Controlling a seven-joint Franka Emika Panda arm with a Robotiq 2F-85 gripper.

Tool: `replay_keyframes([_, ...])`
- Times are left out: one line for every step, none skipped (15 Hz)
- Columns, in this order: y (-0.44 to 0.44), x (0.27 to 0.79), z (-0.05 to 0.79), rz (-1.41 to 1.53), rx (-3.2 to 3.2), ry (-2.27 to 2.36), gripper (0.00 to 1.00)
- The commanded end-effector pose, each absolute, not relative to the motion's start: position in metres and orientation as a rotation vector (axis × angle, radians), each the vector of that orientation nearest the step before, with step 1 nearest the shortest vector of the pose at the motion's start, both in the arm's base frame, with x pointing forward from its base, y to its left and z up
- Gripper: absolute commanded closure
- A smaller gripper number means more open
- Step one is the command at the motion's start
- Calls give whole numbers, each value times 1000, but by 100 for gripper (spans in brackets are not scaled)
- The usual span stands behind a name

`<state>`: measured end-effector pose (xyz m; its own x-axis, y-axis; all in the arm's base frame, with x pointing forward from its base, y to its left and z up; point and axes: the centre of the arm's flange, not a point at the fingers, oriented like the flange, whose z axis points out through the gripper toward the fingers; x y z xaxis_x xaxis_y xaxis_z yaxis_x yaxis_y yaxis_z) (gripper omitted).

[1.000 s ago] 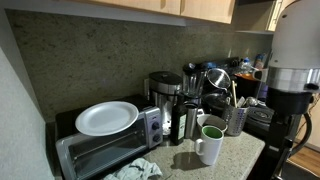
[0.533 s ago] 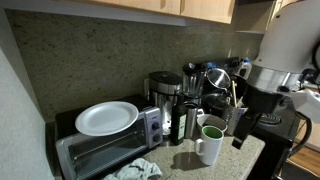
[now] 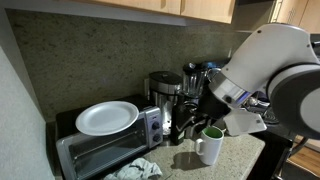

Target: Remove the white plate from the top of the oven and put it inside the oven

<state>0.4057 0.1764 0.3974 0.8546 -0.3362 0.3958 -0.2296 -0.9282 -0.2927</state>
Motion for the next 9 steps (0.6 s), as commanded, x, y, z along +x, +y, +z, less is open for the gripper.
replay_keyframes([208,446,387,-812,-2675,625,0])
replay_keyframes([213,452,384,-858,-2637,666,0])
replay_keyframes([217,458,383,-892,-2604,702,0])
replay_keyframes([219,463,384,-912,-2575,730,0])
replay_keyframes([221,467,384,-933,-2552,759,0])
replay_keyframes([223,471,387,-947,-2535,783,0])
replay_keyframes([226,474,388,-958,-2520,802,0])
replay_keyframes([231,478,391,-960,-2507,817,0])
replay_keyframes([236,480,394,-967,-2496,824,0])
